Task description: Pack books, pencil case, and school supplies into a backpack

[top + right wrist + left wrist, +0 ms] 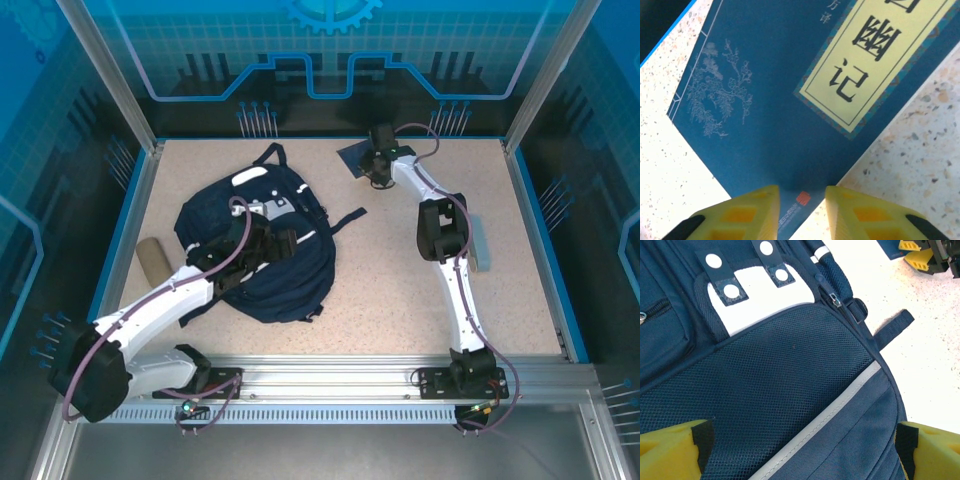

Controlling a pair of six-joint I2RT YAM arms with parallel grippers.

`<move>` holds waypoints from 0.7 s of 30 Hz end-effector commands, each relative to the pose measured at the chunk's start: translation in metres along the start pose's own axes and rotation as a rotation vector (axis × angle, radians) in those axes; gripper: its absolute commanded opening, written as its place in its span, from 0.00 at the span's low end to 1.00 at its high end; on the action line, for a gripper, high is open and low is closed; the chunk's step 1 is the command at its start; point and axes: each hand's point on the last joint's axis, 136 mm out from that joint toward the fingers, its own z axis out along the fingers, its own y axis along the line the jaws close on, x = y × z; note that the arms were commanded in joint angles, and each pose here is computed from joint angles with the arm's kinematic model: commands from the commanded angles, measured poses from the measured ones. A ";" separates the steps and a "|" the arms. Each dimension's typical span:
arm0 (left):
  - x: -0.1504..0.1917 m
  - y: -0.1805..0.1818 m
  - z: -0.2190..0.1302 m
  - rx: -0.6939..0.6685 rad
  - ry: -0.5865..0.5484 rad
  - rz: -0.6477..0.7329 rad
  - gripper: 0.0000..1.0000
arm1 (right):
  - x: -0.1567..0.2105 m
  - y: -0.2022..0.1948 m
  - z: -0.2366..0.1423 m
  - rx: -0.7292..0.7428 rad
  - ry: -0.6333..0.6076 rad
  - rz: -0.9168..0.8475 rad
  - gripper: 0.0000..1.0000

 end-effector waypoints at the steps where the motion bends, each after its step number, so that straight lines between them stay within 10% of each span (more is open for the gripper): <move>1: 0.001 0.000 0.005 0.006 0.008 -0.024 0.95 | 0.011 -0.025 0.016 0.057 0.057 0.065 0.31; 21: 0.001 0.004 0.005 -0.015 0.018 -0.020 0.95 | 0.031 -0.072 0.010 0.205 0.144 0.135 0.18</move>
